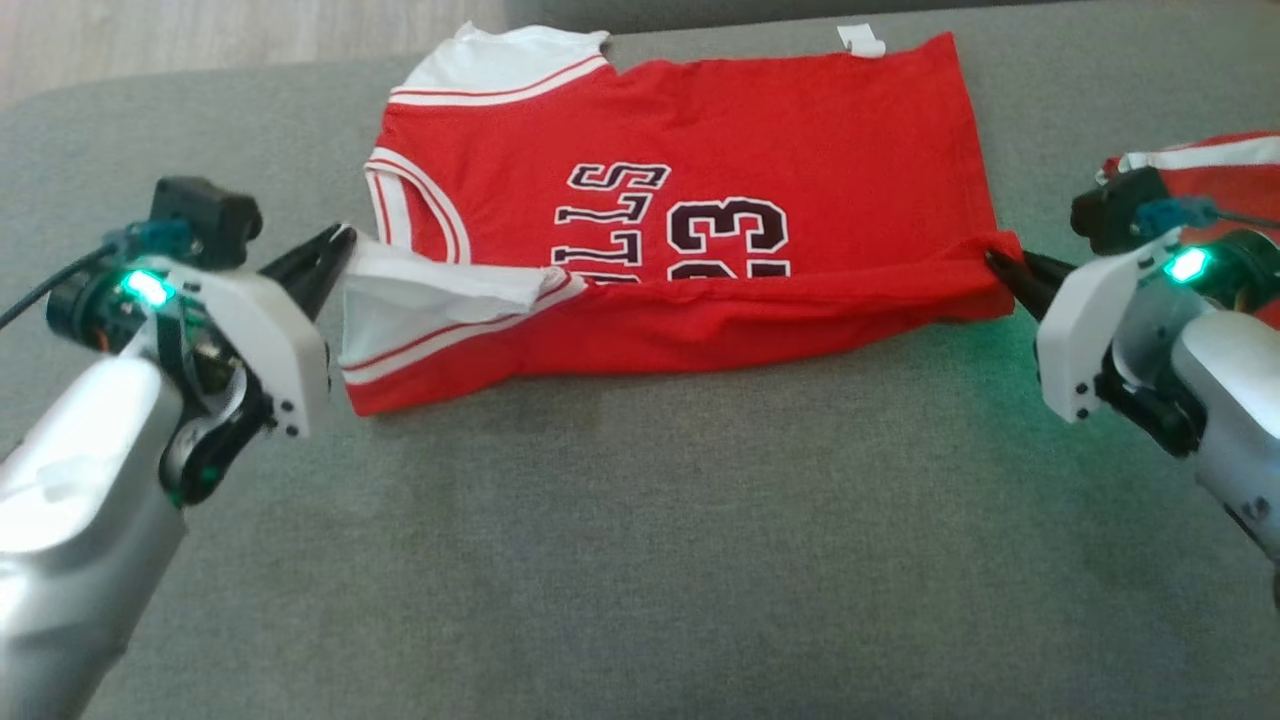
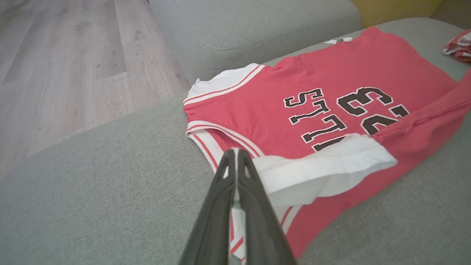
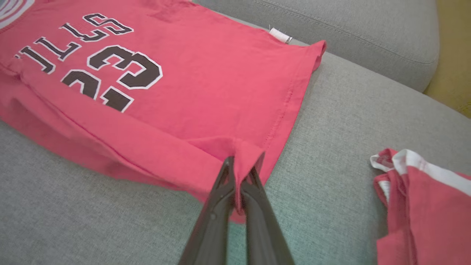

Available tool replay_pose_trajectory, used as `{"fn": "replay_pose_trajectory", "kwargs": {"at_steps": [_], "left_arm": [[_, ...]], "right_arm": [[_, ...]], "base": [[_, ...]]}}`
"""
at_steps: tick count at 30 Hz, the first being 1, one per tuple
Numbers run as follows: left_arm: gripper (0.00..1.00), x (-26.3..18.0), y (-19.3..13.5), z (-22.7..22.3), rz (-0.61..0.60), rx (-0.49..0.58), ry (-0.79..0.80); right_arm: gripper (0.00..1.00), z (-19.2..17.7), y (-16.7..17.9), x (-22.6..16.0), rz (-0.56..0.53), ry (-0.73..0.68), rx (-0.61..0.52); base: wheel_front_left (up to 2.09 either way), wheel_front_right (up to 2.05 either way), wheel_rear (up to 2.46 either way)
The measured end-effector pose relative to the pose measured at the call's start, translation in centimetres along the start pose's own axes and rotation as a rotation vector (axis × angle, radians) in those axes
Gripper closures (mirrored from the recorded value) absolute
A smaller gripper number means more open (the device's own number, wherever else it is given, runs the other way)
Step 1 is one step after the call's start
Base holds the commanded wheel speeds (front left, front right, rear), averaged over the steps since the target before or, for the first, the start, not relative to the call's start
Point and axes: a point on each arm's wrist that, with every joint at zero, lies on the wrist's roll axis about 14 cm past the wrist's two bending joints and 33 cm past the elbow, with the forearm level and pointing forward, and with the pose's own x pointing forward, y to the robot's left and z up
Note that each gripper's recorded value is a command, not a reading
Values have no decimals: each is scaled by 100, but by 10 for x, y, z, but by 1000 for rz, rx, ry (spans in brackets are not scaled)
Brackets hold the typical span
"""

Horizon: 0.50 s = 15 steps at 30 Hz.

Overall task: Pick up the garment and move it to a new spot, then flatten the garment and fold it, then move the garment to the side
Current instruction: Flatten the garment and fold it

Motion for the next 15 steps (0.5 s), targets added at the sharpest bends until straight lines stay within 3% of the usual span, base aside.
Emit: {"fn": "replay_pose_trajectory", "kwargs": {"at_steps": [11, 12, 13, 15], "left_arm": [[100, 41, 16, 7, 29, 44, 24], [94, 44, 18, 8, 35, 47, 24], [0, 47, 20, 10, 41, 53, 14], [0, 49, 21, 13, 46, 58, 1]], "right_arm": [[100, 4, -7, 24, -10, 8, -2], [98, 4, -8, 26, -10, 9, 2], [0, 6, -8, 28, -10, 4, 7], [0, 6, -9, 30, -10, 4, 10]], "base": [[0, 0, 0], [0, 0, 0], [0, 0, 0], [0, 0, 0]]}}
